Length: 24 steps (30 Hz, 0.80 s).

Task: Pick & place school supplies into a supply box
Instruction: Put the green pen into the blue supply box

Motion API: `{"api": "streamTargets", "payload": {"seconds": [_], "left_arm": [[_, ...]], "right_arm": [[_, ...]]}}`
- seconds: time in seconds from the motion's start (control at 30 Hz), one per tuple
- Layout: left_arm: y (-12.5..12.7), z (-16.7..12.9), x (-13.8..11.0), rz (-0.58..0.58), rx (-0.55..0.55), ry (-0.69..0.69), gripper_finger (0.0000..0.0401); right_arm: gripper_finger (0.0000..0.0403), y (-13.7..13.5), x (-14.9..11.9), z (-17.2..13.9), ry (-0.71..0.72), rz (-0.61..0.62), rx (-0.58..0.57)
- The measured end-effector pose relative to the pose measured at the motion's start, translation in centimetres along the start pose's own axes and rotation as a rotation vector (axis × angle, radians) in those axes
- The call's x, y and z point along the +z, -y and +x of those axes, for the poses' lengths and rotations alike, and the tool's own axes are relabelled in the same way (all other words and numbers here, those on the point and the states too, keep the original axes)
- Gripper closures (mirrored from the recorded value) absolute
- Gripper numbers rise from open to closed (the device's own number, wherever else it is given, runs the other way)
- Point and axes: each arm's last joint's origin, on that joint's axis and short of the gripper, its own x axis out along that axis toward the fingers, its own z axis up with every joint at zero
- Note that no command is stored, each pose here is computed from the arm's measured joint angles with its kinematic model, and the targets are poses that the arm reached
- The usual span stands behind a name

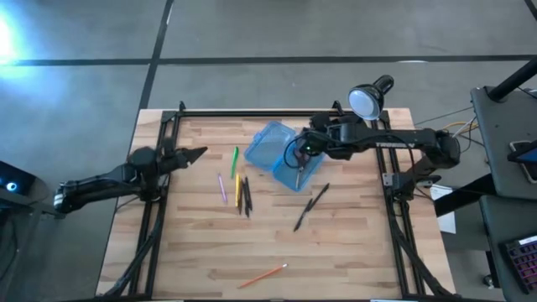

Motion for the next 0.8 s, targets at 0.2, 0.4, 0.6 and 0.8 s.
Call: {"api": "streamTargets", "payload": {"seconds": [0.2,0.4,0.6,0.8], "left_arm": [[2.5,1.2,1.3,0.047,0.122,-0.042,0.0401],[4.6,3.9,1.8,0.175,0.344,-0.204,0.0401],[4.9,6.9,1.1,0.253,0.532,-0.354,0.0401],[3.5,8.8,0.0,0.295,0.659,-0.435,0.0401]], "right_arm": [[0.0161,-0.2,-0.6,0.2,-0.059,-0.093,0.047],[0.0161,-0.3,-1.5,0.5,-0.11,-0.204,0.077],[0.0165,0.2,-1.7,-0.3,-0.118,-0.249,0.124],[0.0174,0.5,-1.9,-0.5,-0.162,-0.263,0.187]]}}
